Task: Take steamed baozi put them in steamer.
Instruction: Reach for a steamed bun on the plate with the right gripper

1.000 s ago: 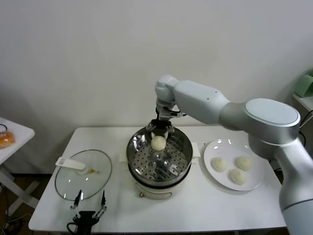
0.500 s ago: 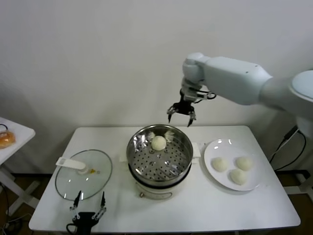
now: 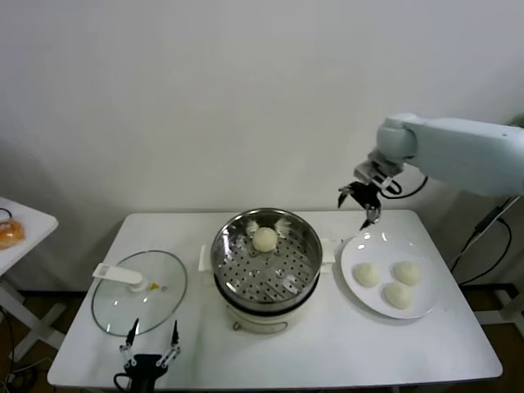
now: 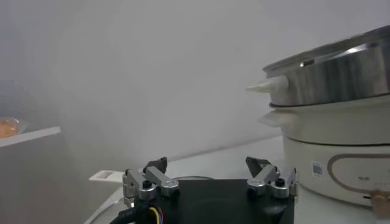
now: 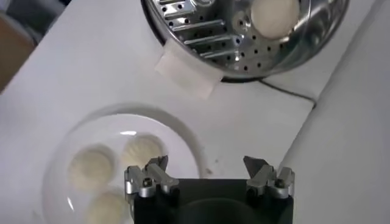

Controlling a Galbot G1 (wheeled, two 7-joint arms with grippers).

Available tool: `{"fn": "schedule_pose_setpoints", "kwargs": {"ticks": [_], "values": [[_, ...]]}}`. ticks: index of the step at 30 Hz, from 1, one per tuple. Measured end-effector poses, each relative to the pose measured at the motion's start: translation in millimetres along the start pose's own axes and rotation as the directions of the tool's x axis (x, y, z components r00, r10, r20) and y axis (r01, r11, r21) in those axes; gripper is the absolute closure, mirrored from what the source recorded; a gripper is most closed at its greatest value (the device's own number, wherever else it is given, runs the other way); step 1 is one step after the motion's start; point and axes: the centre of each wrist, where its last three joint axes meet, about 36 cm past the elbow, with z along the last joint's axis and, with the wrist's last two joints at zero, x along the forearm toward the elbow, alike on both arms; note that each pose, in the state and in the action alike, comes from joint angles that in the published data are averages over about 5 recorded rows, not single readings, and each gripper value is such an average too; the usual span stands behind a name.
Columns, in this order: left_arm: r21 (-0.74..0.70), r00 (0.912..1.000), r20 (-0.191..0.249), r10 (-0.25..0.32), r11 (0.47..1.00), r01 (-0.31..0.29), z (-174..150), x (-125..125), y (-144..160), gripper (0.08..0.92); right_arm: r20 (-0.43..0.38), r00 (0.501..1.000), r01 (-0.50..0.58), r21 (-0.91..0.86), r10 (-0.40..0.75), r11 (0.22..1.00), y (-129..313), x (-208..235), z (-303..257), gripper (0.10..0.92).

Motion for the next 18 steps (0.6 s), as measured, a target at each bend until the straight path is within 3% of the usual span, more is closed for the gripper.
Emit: {"fn": "schedule_pose_setpoints", "kwargs": {"ticks": [8,18], "values": [[-0.007,1.0,-0.006,-0.007,1.0,0.007,2,1,4,0.177,-0.021,0.998,0.061,-0.166,-0.066,0.984,24,-46,12,0.2],[-0.008,0.9998,-0.017,-0.009,1.0,0.008,5,3,4,0.177,-0.036,0.992,0.107,-0.244,-0.119,0.964,36,-95,23,0.2]]}}
